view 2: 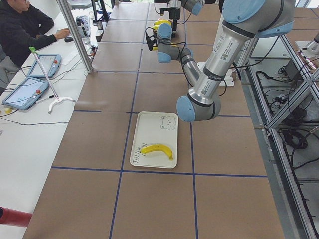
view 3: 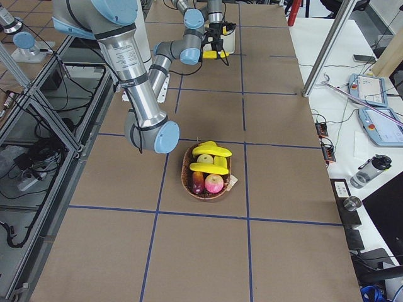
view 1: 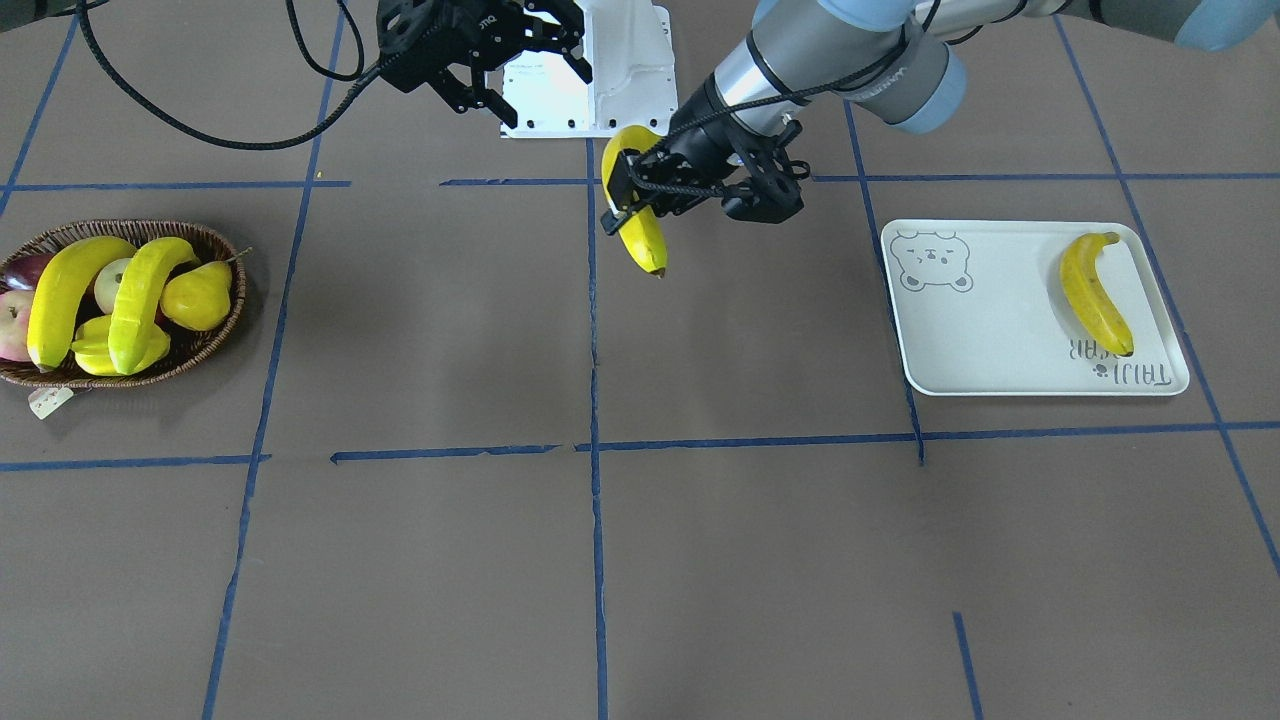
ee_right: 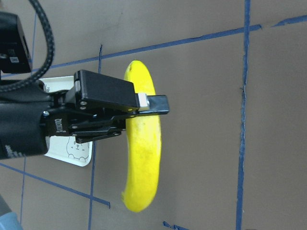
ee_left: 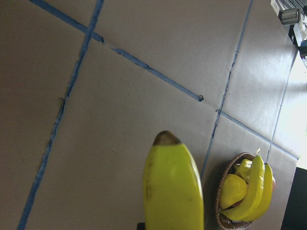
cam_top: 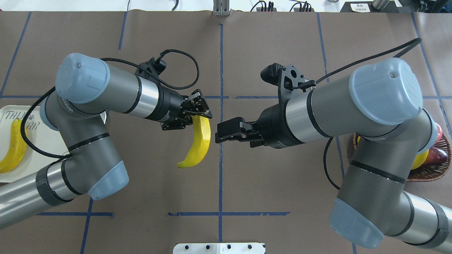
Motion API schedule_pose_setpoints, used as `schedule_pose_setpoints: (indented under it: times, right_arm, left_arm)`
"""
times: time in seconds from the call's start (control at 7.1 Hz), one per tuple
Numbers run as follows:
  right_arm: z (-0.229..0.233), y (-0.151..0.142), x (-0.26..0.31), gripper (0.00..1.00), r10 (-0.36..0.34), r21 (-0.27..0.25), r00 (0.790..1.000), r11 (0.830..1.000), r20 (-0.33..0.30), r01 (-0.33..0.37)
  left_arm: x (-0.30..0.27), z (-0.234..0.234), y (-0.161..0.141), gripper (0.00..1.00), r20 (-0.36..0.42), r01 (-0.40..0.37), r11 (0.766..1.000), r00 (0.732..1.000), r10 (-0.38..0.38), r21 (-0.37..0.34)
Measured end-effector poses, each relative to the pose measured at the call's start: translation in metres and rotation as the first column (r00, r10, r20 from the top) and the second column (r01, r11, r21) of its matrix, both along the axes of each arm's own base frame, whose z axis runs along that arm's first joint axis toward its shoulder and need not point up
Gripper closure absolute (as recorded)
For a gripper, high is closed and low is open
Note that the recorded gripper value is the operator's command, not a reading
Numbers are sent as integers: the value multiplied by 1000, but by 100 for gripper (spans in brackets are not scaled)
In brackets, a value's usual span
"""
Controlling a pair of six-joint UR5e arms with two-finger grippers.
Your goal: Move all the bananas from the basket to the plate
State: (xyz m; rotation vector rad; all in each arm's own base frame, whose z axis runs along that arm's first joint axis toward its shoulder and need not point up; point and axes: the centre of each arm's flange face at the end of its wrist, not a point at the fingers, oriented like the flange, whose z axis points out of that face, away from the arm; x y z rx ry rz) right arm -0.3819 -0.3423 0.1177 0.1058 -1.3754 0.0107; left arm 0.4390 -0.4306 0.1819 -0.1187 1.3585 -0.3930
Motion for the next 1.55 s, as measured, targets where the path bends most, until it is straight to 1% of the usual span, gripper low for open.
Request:
schedule_pose_setpoints:
  times: [0.14,0.28,0.42,0.56,0.7,0.85,0.99,1.27,1.41,1.55]
  right_arm:
    - [6,-6,7,0,16,-6,1000,1000,-8,-16]
    - [15,-12,13,0,30,-16,999,999,-24,-30]
    - [25,-16,18,0,42,-26,998,999,-39,-43]
    - [30,-19,22,0,50,-31,998,998,-48,-52]
    - [33,-20,24,0,57,-33,997,998,-52,-58]
    - [34,-20,26,0,60,-35,997,997,-55,-62]
    - [35,-21,26,0,62,-36,996,997,-57,-64]
    - [36,-22,28,0,68,-37,996,997,-61,-70]
    - [36,-23,28,0,70,-38,996,997,-61,-72]
    - [35,-24,29,0,72,-37,996,997,-59,-74]
  left_arm:
    - [-19,32,-10,100,149,-8,1000,989,4,29]
    - [-47,75,-16,100,280,-37,997,960,17,68]
    - [-81,131,-22,100,388,-61,995,921,25,81]
    - [-114,185,-26,100,465,-74,995,885,32,73]
    - [-142,228,-27,100,520,-81,995,853,40,56]
    - [-157,261,-28,100,556,-85,996,829,54,31]
    - [-160,292,-31,100,579,-88,996,812,68,6]
    - [-159,352,-42,100,589,-83,997,806,66,1]
    - [-167,373,-46,100,594,-81,997,802,60,9]
    - [-181,389,-48,83,604,-88,996,795,57,21]
